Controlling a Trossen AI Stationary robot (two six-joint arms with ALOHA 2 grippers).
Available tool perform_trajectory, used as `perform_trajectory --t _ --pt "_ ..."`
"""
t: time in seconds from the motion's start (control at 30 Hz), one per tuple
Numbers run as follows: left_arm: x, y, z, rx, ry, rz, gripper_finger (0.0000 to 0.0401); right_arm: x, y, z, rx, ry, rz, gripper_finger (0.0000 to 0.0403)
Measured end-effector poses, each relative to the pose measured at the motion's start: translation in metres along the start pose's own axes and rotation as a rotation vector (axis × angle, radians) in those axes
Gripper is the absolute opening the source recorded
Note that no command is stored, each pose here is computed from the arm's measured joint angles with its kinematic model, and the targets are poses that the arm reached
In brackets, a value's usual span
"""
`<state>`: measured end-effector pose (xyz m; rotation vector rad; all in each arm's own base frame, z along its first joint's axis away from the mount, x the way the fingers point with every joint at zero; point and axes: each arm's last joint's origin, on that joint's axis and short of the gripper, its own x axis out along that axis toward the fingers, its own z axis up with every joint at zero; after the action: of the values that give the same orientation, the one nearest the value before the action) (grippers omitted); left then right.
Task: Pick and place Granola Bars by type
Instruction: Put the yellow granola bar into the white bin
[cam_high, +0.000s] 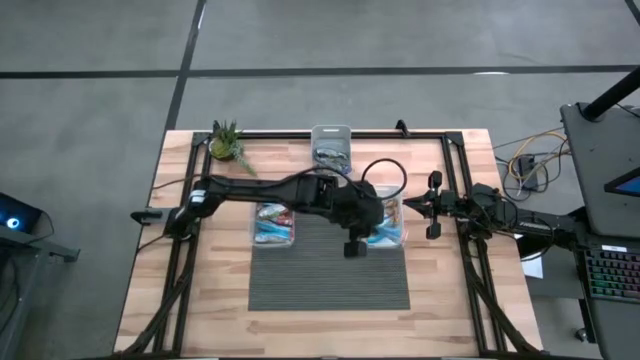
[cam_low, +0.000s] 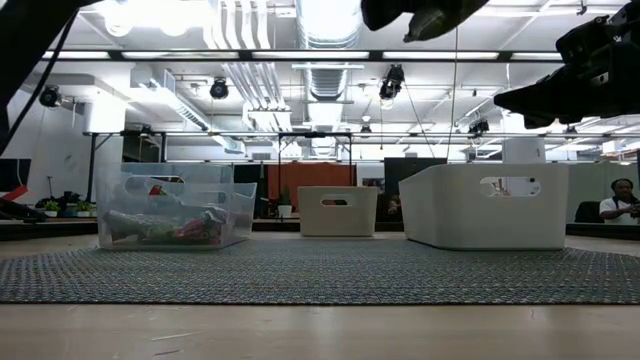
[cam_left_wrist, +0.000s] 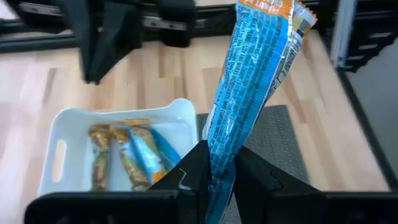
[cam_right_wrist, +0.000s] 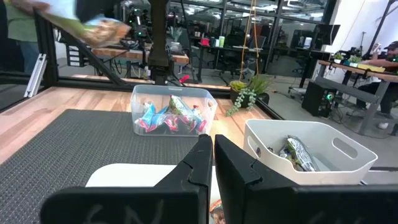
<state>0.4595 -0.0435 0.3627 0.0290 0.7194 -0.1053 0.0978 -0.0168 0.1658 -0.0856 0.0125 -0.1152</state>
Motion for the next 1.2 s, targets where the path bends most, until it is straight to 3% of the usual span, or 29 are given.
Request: perform_trajectory --t 0.43,0.9,1.2 --pt "0.014 0.012 -0.005 0.015 -0.023 -0.001 0.0044 0.0 0.0 0.0 0.0 0.0 0.0 0.0009" --pt "0.045 0.074 -0.024 -0.106 -0.145 -0.009 0.0044 0.0 0.0 0.0 0.001 0.0 0.0 0.0009" --pt "0.061 0.085 -0.044 -0.156 -0.123 -0.038 0.0044 0.0 0.0 0.0 0.004 0.0 0.0 0.0009"
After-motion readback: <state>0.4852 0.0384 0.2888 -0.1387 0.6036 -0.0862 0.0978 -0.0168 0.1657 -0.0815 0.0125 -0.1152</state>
